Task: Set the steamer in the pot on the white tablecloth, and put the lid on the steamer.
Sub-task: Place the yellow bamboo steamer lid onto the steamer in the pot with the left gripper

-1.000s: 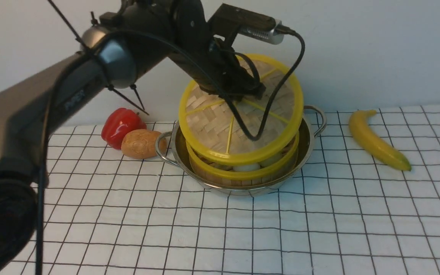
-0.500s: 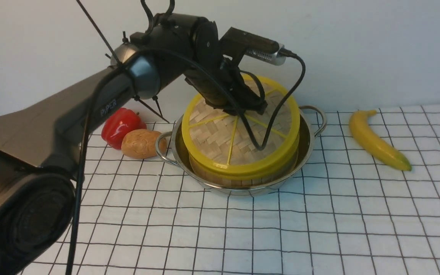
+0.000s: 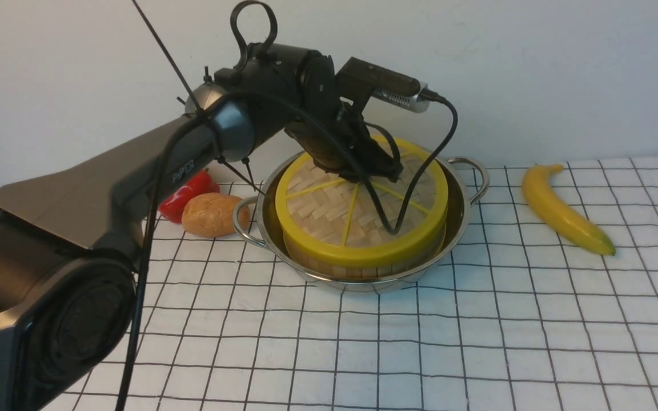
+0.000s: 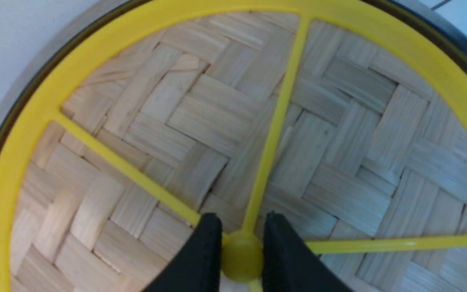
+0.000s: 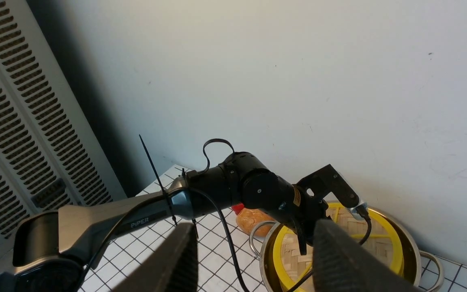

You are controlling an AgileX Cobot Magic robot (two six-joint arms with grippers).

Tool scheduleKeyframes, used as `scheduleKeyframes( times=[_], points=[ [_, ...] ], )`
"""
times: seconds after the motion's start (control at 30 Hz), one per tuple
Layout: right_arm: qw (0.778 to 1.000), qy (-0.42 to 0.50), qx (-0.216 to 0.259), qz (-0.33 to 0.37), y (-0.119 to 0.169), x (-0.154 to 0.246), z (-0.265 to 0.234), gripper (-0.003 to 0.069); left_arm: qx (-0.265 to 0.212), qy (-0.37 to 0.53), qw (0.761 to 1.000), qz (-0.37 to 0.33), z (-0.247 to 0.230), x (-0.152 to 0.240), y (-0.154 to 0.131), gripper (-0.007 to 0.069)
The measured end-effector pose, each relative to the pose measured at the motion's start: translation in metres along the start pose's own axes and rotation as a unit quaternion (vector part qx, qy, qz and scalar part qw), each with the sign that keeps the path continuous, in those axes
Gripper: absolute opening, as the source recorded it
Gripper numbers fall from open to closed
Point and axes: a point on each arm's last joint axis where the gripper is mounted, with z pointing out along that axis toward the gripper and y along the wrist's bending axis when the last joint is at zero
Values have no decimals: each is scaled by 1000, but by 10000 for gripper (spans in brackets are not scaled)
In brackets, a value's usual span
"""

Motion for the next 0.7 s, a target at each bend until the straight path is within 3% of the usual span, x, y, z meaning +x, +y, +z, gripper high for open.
scheduleKeyframes(
  times=[0.7],
  points=[
    [1000,0,4,-2,-1,0,0,387,-2,-16,1000,0,2,-3,0,118]
  ],
)
